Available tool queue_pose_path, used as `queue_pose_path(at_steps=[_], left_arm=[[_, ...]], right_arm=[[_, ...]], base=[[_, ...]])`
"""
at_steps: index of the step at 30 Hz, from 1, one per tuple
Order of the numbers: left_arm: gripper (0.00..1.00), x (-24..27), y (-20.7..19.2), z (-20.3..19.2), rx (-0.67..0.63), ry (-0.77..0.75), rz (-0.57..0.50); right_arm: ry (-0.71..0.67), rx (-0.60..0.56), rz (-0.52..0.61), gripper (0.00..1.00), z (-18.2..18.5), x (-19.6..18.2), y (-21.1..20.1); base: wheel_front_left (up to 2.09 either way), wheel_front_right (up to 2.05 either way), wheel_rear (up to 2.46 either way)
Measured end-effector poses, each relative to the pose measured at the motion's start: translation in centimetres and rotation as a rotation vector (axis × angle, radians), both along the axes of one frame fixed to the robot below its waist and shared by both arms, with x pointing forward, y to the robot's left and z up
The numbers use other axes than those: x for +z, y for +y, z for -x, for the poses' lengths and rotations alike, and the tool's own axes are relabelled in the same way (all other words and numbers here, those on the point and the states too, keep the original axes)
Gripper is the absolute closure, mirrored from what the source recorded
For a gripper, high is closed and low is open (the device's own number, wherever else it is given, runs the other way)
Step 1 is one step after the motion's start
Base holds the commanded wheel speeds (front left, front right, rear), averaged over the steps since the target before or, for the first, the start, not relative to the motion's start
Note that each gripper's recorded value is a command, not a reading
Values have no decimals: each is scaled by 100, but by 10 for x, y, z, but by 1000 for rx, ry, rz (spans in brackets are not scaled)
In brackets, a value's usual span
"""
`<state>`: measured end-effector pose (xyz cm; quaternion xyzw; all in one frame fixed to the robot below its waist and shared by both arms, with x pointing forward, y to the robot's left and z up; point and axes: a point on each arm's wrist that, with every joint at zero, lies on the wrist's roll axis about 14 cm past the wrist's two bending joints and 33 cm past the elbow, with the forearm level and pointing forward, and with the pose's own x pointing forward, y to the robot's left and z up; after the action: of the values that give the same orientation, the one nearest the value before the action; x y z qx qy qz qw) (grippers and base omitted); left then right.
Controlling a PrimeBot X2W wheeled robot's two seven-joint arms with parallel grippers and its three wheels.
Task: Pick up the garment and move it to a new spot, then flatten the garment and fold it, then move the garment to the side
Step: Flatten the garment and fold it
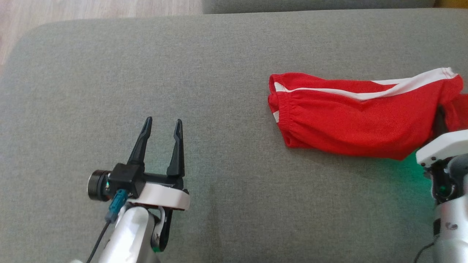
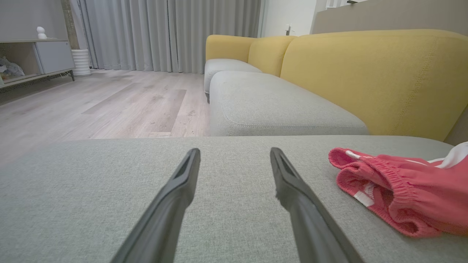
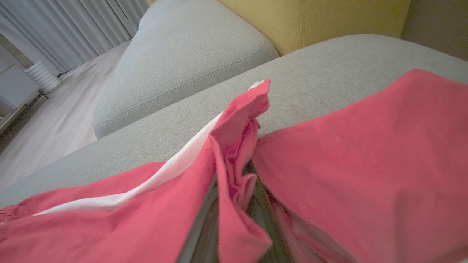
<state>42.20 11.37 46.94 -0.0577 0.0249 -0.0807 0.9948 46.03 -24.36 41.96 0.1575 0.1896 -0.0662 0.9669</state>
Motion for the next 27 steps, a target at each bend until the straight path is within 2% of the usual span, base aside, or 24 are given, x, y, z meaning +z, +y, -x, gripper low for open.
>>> queue_pose_path(at_steps=[5, 10, 18, 27], left_arm=[[0, -1, 1, 1, 1, 2, -2], [0, 4, 5, 6, 6, -10, -11], [0, 15, 19, 16, 41, -35, -23], [0, 12, 31, 30, 74, -25, -24]], right_arm=[[-27, 0, -24, 100, -5, 7, 10], [-102, 45, -38, 100, -16, 32, 31], [-199, 202, -88, 100, -24, 66, 94], [-200, 369, -153, 100, -18, 66, 159]], base=[[0, 0, 0], [0, 0, 0], [0, 0, 0], [0, 0, 0]])
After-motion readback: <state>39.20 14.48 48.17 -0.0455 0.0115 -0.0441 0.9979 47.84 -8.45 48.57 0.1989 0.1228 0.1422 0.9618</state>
